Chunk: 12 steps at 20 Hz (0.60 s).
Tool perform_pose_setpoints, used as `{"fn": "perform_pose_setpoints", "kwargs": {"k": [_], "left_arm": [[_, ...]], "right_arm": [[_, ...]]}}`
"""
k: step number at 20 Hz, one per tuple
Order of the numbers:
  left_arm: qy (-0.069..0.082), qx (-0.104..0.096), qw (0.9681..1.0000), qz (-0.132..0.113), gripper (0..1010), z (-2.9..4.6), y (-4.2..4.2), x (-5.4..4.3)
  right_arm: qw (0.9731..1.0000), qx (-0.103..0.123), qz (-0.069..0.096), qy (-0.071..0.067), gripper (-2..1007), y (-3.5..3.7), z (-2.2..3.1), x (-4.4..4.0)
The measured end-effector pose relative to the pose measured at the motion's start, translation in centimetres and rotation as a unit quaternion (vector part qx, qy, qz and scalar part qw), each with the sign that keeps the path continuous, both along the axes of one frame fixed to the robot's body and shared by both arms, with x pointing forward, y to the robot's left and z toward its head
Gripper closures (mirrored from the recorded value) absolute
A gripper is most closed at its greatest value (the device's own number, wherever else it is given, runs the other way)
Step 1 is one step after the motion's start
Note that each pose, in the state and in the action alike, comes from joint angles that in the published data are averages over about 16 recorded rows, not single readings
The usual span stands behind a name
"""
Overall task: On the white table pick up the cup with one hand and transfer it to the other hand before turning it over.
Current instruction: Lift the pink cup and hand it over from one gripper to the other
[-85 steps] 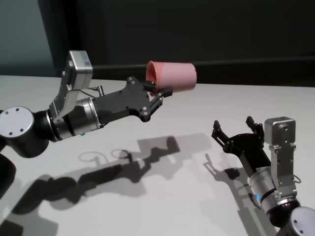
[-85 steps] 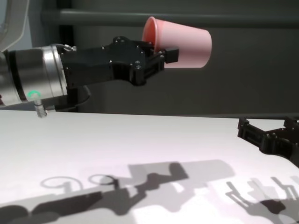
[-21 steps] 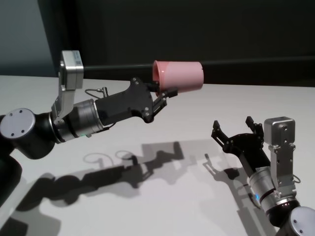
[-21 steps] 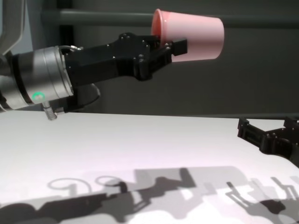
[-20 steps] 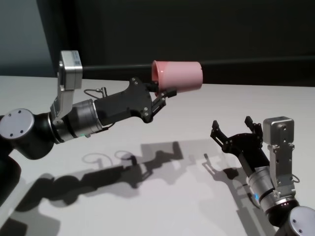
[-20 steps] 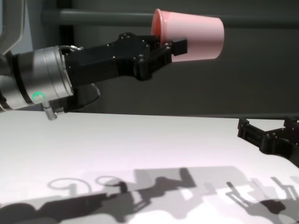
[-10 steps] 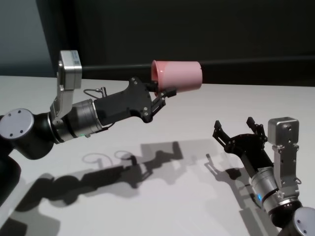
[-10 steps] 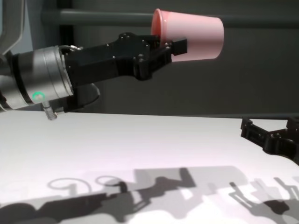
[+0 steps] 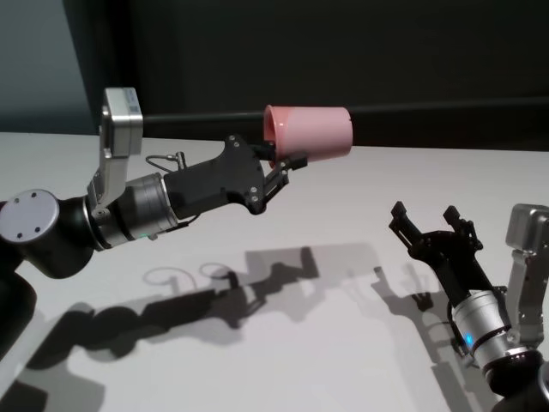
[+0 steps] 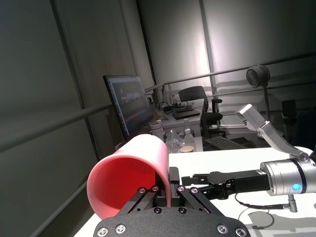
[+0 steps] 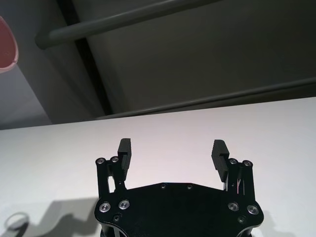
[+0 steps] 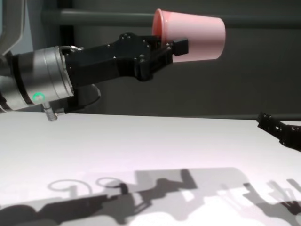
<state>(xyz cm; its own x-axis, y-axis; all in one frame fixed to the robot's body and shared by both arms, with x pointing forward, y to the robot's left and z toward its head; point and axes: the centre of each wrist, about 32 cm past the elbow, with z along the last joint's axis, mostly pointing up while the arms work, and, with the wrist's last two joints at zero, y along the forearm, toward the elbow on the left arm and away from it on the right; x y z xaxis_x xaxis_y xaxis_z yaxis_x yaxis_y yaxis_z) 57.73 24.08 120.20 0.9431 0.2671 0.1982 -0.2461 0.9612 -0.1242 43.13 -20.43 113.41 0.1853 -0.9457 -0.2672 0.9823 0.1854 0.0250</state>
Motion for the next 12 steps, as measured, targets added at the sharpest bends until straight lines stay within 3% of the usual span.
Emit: {"fn": "perform_pose_setpoints", "kwargs": {"k": [6, 12], "left_arm": [[0.000, 0.000, 1.0000, 0.000, 958, 0.00, 0.00, 0.00], [0.000, 0.000, 1.0000, 0.000, 958, 0.00, 0.00, 0.00]], "right_arm": [[0.9981, 0.061, 0.000, -0.002, 3, -0.64, 0.12, 0.17], [0.9936, 0.113, 0.004, -0.007, 3, -1.08, 0.43, 0.45]]}}
